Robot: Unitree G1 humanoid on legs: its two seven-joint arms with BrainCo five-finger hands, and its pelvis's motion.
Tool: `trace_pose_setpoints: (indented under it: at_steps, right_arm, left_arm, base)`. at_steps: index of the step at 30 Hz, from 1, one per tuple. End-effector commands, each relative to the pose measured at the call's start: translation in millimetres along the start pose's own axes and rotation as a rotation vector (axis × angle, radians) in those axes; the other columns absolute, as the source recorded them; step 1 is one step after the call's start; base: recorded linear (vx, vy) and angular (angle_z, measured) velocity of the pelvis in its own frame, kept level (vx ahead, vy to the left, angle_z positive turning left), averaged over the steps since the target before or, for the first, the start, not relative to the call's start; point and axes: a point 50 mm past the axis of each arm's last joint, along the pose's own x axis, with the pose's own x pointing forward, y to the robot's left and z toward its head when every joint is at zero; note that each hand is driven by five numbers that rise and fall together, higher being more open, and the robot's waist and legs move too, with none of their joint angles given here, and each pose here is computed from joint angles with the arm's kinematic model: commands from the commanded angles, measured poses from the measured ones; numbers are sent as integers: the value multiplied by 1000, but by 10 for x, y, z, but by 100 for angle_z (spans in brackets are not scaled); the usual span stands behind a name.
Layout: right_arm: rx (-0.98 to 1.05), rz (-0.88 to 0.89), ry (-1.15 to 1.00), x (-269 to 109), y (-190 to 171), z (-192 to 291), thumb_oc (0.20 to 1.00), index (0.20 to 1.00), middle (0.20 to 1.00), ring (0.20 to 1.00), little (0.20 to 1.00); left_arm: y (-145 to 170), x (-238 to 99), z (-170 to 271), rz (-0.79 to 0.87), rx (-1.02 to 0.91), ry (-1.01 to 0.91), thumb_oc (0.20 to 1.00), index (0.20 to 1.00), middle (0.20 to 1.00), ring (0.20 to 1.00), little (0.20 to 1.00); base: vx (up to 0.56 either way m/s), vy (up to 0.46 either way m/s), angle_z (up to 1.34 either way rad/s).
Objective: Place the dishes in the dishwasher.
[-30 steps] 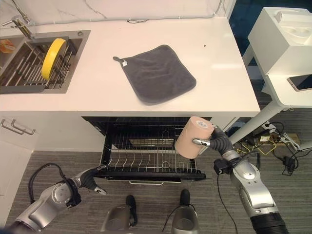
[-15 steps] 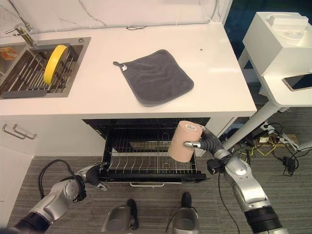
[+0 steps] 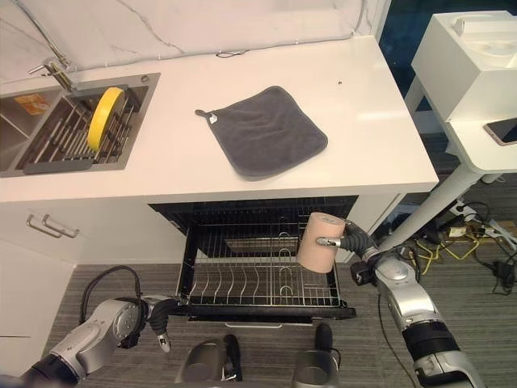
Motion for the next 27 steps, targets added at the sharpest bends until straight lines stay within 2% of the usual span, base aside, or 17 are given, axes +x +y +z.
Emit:
trace_pose_setpoints:
  at_steps: [1, 8, 12, 16, 21, 27]
  right_arm:
    - [-47, -18, -126, 59, -64, 372, 200, 200, 200, 200, 200]
    - [-97, -46, -32, 131, -157, 318, 200, 200, 200, 200, 200]
    - [-139, -63, 33, 171, -252, 276, 200, 200, 200, 200, 200]
    - [-180, -92, 119, 167, -341, 160, 200, 200, 200, 200, 200]
    - [-206, -173, 243, 125, -515, -65, 200, 200, 200, 200, 200]
    - [-234, -229, 337, 59, -718, -200, 200, 200, 200, 200, 200]
  left_arm:
    - [-1123, -40, -364, -494, -16, 188, 1000, 1000, 1000, 1000, 1000]
    - [-1498, 18, -290, -617, 3, 184, 1000, 1000, 1000, 1000, 1000]
    - [-1675, 53, -237, -613, -42, 167, 1000, 1000, 1000, 1000, 1000]
    - [-1671, 92, -178, -544, -99, 144, 1000, 1000, 1000, 1000, 1000]
    - [-1457, 83, -156, -440, -115, 131, 1000, 1000, 1000, 1000, 1000]
    - [-1406, 14, -103, -459, -81, 93, 1000, 1000, 1000, 1000, 1000]
  base:
    - [9, 48, -6]
    - [17, 69, 4]
    - [37, 92, 2]
    - [24, 96, -8]
    - [69, 76, 14]
    - [29, 39, 8]
